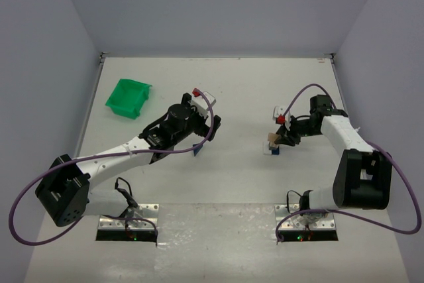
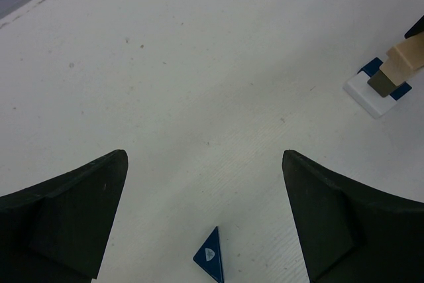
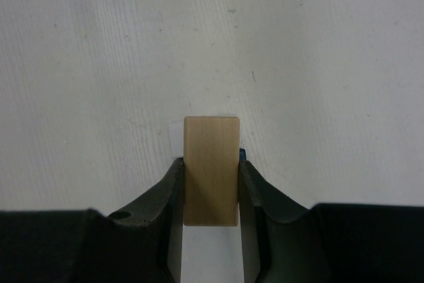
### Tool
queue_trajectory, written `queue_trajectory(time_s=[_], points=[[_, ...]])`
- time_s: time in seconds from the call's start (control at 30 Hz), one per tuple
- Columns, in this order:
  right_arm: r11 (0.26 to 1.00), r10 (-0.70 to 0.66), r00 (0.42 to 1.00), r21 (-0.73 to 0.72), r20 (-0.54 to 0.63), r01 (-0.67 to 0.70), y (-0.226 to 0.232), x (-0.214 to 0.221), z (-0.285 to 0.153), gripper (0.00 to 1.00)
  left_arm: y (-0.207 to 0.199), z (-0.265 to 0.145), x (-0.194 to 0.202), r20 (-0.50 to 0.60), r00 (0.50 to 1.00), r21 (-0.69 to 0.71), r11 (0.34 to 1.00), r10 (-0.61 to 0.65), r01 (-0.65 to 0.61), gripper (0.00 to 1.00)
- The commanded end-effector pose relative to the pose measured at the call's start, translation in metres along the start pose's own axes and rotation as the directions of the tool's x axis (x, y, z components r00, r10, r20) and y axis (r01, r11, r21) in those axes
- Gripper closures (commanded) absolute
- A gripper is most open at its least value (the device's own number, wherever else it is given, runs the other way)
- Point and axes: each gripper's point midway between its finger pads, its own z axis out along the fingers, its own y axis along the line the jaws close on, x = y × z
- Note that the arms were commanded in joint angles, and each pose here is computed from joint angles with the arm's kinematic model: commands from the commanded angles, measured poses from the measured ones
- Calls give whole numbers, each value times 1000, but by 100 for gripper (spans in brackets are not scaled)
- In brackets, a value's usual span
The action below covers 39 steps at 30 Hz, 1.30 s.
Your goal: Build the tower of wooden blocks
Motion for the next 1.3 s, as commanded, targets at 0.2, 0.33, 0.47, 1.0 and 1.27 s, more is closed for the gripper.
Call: queue_trajectory(time_s=[0.2,0.33,0.47,1.0,1.27], points=[[998,-66,997,-7,34,67,-5,-13,-2,78,-5,-1,-32,87,996,24,1000,4,-6,0],[997,-76,996,-26,53,78,-2,-16,-1,78,-6,-1,-30,83,997,31,1000,4,-7,0],[997,-66,997,-27,48,67,-6,-16,0,78,-6,-1,-28,78,997,30,1000,4,-6,0],[998,-60,998,-26,24,61,-7,-8,2,76,-7,-3,-27,78,997,36,999,2,-5,0],[998,-57,998,-27,19,58,-8,-7,2,73,-7,-3,-27,77,997,34,999,1,-4,0]])
